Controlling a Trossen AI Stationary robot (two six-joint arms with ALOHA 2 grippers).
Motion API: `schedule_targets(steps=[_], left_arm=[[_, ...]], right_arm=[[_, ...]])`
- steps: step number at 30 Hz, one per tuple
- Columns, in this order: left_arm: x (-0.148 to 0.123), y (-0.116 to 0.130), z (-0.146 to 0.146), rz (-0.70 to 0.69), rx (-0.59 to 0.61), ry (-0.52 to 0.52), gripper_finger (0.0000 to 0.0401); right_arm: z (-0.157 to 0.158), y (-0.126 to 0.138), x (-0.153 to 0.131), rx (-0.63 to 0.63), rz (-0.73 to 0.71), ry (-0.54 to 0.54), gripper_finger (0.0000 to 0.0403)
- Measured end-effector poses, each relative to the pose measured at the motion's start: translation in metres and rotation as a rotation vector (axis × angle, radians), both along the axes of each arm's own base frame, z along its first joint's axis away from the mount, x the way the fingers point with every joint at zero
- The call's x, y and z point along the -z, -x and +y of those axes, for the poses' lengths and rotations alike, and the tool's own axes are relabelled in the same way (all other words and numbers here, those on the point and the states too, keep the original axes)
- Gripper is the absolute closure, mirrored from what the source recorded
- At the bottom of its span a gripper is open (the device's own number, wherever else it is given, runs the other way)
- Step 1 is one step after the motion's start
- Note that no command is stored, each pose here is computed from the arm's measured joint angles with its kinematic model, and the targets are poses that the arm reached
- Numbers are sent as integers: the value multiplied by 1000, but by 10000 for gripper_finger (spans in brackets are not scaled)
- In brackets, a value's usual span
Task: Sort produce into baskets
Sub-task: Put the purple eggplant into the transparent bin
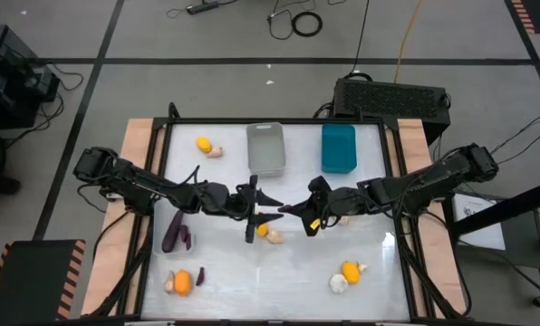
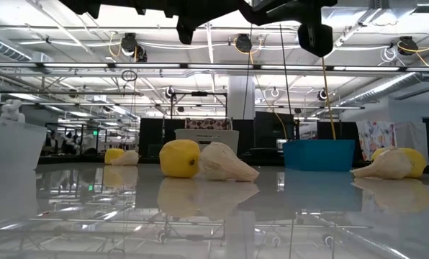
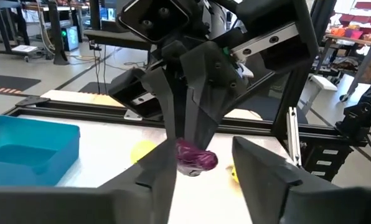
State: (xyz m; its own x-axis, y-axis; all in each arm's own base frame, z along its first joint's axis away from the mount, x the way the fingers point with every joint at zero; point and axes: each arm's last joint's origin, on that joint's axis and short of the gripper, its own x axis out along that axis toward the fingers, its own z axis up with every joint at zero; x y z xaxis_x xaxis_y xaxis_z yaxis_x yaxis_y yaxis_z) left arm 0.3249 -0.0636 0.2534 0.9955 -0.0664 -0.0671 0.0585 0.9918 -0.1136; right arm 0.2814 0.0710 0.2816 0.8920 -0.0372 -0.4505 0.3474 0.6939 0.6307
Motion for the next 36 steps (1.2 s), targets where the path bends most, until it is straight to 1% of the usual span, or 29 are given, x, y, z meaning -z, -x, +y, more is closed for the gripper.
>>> schedule_targets(steps=[9, 12, 14, 16, 20, 23, 26, 29, 30, 33, 36], left_arm=[[0, 0, 0, 1, 2, 0, 347], [0, 0, 0, 0, 2, 0, 382], [0, 0, 0, 0, 2, 0, 392], [0, 0, 0, 1, -3, -8, 391], [-4, 2, 3, -5, -14, -33, 391], [-10, 7, 7, 14, -26, -31, 392], [-13, 17, 12, 95, -37, -47, 393], [-18, 38, 16, 232, -36, -71, 393], [-21, 46, 17, 264, -35, -62, 393], [-28, 74, 21, 393, -27, 19, 394], [-33, 105, 25, 521, -28, 153, 394]], right_arm=[[0, 0, 0, 0, 0, 2, 377], [0, 0, 0, -4, 1, 8, 366], [0, 0, 0, -4, 0, 8, 352], [0, 0, 0, -4, 0, 8, 331], [0, 0, 0, -6, -1, 8, 280], [1, 1, -1, -58, 2, -5, 241], [3, 1, -1, -105, 8, -21, 206], [4, 1, -1, -143, 11, -20, 180], [4, 1, -1, -158, 12, -16, 173], [4, 1, -1, -172, 13, 1, 158], [4, 1, -1, -178, 12, 14, 151]])
